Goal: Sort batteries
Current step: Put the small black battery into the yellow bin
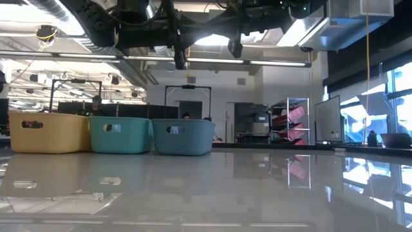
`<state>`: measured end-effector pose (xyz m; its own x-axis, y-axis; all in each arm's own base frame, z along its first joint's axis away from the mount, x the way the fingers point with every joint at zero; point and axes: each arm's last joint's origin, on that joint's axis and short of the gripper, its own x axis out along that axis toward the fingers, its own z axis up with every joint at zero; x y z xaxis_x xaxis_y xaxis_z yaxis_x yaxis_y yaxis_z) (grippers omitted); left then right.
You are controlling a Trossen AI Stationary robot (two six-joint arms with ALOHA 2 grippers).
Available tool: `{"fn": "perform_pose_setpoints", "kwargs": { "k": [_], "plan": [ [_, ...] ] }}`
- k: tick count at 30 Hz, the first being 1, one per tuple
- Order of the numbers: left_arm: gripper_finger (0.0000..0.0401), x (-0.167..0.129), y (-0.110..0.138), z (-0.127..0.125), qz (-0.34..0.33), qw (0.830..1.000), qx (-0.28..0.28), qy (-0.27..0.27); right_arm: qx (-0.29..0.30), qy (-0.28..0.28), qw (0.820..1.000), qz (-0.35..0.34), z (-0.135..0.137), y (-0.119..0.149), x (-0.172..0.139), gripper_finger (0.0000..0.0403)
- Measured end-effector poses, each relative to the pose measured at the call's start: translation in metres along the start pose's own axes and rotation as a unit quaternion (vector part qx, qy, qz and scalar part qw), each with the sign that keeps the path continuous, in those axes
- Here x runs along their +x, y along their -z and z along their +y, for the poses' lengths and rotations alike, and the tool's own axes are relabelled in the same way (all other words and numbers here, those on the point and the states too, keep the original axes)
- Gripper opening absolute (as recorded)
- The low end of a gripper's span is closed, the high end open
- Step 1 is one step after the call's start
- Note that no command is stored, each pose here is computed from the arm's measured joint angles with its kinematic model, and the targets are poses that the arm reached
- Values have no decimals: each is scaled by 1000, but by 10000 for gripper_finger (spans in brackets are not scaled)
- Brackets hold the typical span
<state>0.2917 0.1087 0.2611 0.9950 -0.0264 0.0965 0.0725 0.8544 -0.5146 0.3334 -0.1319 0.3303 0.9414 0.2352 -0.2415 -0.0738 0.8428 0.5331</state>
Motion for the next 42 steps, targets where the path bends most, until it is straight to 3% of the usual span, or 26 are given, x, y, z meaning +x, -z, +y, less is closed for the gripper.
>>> {"fn": "perform_pose_setpoints", "kwargs": {
  "k": [5,10,14,17,21,28,35,42],
  "plan": [
    [26,0,0,0,-1,1000,0,0,38,1,999,2,0,1,0,118],
    [26,-1,0,1,9,1000,-6,-7,35,-14,999,-2,-5,-4,-6,186],
    [26,-10,4,4,78,995,-40,-39,50,-35,998,5,-19,-9,-20,224],
    [26,-25,10,0,154,983,-59,-82,77,-38,996,13,-29,-11,-32,236],
    [26,-55,21,-14,265,948,-94,-149,100,-27,994,21,-40,-10,-42,238],
    [26,-112,37,-46,411,861,-128,-272,78,-6,997,17,-44,-9,-45,238],
    [36,-138,48,-52,418,818,-181,-351,53,35,998,4,-46,-10,-45,239],
    [30,-153,80,-38,422,762,-262,-415,54,37,998,3,-47,-10,-45,239]
  ]
}}
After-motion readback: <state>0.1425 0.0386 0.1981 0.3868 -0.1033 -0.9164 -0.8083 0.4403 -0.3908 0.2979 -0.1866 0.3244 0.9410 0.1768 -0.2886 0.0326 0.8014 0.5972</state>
